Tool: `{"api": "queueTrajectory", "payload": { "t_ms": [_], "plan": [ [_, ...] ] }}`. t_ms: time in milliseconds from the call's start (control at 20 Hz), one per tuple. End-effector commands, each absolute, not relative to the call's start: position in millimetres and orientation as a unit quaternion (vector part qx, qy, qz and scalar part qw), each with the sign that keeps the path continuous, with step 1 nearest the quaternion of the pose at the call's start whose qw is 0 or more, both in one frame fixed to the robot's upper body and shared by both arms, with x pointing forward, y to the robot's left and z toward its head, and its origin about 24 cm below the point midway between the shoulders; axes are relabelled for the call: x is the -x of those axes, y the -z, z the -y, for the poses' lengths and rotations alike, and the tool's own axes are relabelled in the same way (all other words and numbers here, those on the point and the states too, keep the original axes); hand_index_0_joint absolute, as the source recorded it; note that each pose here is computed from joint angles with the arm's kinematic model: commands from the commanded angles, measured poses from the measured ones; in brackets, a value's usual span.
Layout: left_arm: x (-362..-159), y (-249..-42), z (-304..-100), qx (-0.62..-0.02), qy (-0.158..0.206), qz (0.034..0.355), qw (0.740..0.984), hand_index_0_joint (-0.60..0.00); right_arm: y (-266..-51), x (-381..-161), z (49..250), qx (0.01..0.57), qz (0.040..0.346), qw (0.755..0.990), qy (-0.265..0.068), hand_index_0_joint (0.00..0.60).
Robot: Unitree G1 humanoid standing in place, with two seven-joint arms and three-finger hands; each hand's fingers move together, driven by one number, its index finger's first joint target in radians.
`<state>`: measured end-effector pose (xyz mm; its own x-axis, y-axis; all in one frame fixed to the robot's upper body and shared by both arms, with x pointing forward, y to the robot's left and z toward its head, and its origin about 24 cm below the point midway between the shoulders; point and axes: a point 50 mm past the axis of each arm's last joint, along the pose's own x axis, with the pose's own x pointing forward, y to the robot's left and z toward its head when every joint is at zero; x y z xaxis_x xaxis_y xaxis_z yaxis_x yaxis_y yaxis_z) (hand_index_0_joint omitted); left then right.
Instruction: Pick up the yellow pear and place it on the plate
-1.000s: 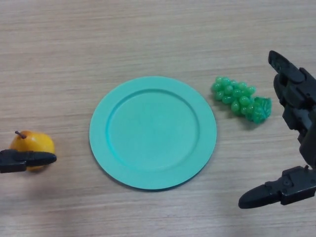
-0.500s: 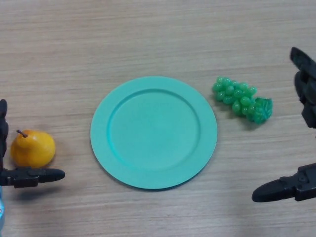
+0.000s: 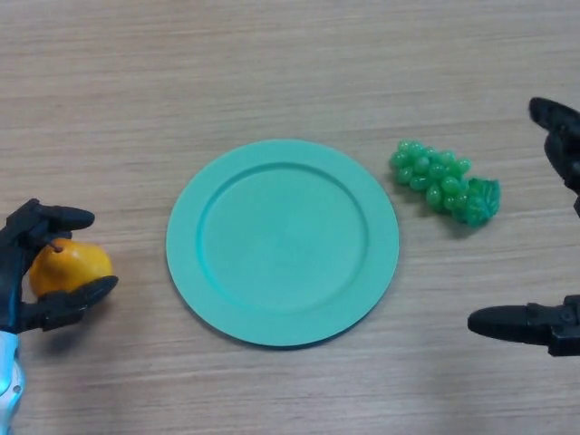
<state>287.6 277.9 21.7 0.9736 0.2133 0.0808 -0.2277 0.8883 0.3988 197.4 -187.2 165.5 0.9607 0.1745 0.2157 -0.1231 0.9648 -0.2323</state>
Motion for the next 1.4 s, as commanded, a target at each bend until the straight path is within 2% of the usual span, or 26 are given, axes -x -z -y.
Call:
{"api": "queueTrajectory", "payload": {
  "t_ms": [50,150,300,450,500,600,650,700,750,850,900,950,1000,1050,1100,1200,1350,1400],
  "plan": [
    [-289.5,-73.7,-304.5,-0.188,-0.190,0.148,0.952,-0.600,-193.8,-184.7,186.8,0.125,0.216,0.966,-0.068,0.008],
    [-285.2,-83.4,-304.4,-0.181,-0.177,0.166,0.953,-0.600,-196.5,-183.5,186.1,0.125,0.219,0.965,-0.068,0.000],
    [-277.9,-101.2,-298.4,-0.194,-0.174,0.215,0.941,-0.600,-196.8,-183.3,185.0,0.124,0.225,0.964,-0.066,0.000],
    [-275.9,-114.6,-272.1,-0.223,-0.118,0.237,0.938,-0.600,-197.5,-182.9,185.0,0.125,0.227,0.964,-0.066,0.000],
    [-274.4,-118.4,-253.1,-0.211,-0.078,0.244,0.943,-0.600,-197.0,-182.9,184.8,0.124,0.226,0.964,-0.066,0.000],
    [-273.2,-126.3,-228.5,-0.116,-0.027,0.246,0.962,-0.600,-197.0,-182.4,185.5,0.125,0.229,0.963,-0.064,0.000],
    [-275.1,-129.0,-214.6,-0.102,-0.005,0.245,0.964,-0.600,-196.5,-182.0,185.9,0.129,0.229,0.963,-0.063,0.000],
    [-277.9,-129.8,-199.8,-0.055,0.022,0.229,0.972,-0.600,-197.9,-181.9,186.7,0.131,0.230,0.962,-0.062,0.000],
    [-280.6,-131.5,-187.5,-0.043,0.044,0.222,0.973,-0.600,-198.5,-181.3,187.5,0.134,0.232,0.962,-0.061,0.000],
    [-282.7,-131.2,-179.0,-0.037,0.057,0.218,0.974,-0.600,-198.3,-180.6,187.8,0.134,0.232,0.961,-0.060,0.201],
    [-285.0,-129.4,-170.0,-0.038,0.072,0.213,0.974,-0.600,-197.8,-179.8,188.0,0.134,0.231,0.962,-0.061,0.351],
    [-287.2,-127.5,-162.8,-0.051,0.081,0.209,0.973,-0.600,-197.6,-178.8,188.6,0.134,0.229,0.962,-0.061,0.252],
    [-291.4,-122.0,-149.7,-0.086,0.095,0.199,0.972,-0.600,-198.3,-176.5,190.2,0.134,0.227,0.963,-0.060,0.101],
    [-296.7,-114.1,-137.4,-0.156,0.103,0.201,0.962,-0.600,-200.4,-174.8,192.8,0.141,0.228,0.962,-0.055,0.018],
    [-300.2,-108.8,-134.3,-0.183,0.102,0.194,0.958,-0.600,-202.1,-173.4,194.6,0.148,0.232,0.960,-0.050,0.000],
    [-305.2,-108.7,-137.9,-0.167,0.087,0.174,0.967,-0.600,-202.1,-171.7,196.3,0.157,0.238,0.958,-0.042,0.000],
    [-309.9,-107.4,-139.1,-0.139,0.074,0.176,0.972,-0.600,-201.6,-171.6,196.1,0.163,0.242,0.956,-0.035,0.000],
    [-311.1,-105.4,-139.3,-0.135,0.072,0.168,0.974,-0.600,-201.6,-171.4,195.7,0.167,0.242,0.955,-0.034,0.000]
  ]
}}
